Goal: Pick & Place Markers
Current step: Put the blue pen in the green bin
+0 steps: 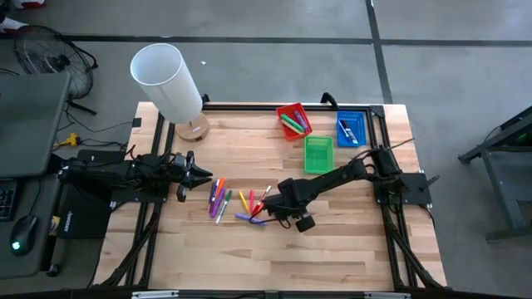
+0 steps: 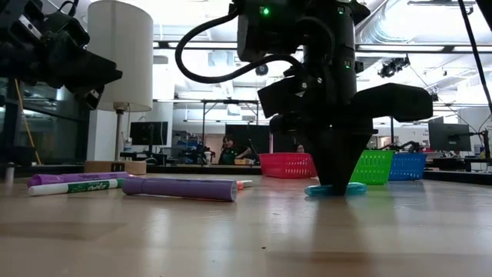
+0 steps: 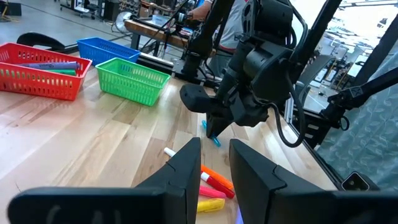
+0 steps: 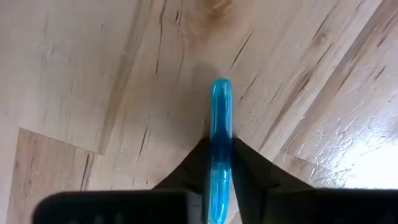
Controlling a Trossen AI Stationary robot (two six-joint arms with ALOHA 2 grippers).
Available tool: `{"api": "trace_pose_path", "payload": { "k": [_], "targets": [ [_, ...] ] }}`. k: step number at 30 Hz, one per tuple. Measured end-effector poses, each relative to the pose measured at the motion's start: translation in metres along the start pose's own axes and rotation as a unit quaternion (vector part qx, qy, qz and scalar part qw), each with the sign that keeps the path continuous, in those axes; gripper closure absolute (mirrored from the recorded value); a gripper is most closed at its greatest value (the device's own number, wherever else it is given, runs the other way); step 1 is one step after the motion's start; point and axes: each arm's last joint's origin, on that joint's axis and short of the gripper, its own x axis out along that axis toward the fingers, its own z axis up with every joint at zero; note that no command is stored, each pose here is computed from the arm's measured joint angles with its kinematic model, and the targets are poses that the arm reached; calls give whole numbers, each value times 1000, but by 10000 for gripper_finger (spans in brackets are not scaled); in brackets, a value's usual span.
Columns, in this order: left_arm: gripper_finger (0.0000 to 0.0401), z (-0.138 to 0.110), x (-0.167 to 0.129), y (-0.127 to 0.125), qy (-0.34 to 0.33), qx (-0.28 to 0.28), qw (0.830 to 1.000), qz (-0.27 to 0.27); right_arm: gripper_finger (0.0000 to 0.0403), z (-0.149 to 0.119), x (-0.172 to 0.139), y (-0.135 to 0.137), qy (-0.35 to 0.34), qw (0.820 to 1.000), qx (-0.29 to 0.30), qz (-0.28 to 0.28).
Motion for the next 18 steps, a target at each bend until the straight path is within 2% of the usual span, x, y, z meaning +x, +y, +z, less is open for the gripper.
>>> {"api": "trace_pose_path", "payload": {
  "k": [5, 11, 18],
  "targets": [
    [318, 0, 0, 0, 0, 0, 1000, 0, 376, 0, 0, 0, 0, 1000, 8, 1],
    [318, 0, 0, 0, 0, 0, 1000, 0, 376, -1, 0, -4, 0, 997, 72, 20],
    [318, 0, 0, 0, 0, 0, 1000, 0, 376, -5, -11, -7, -4, 994, 111, 14]
  ]
}}
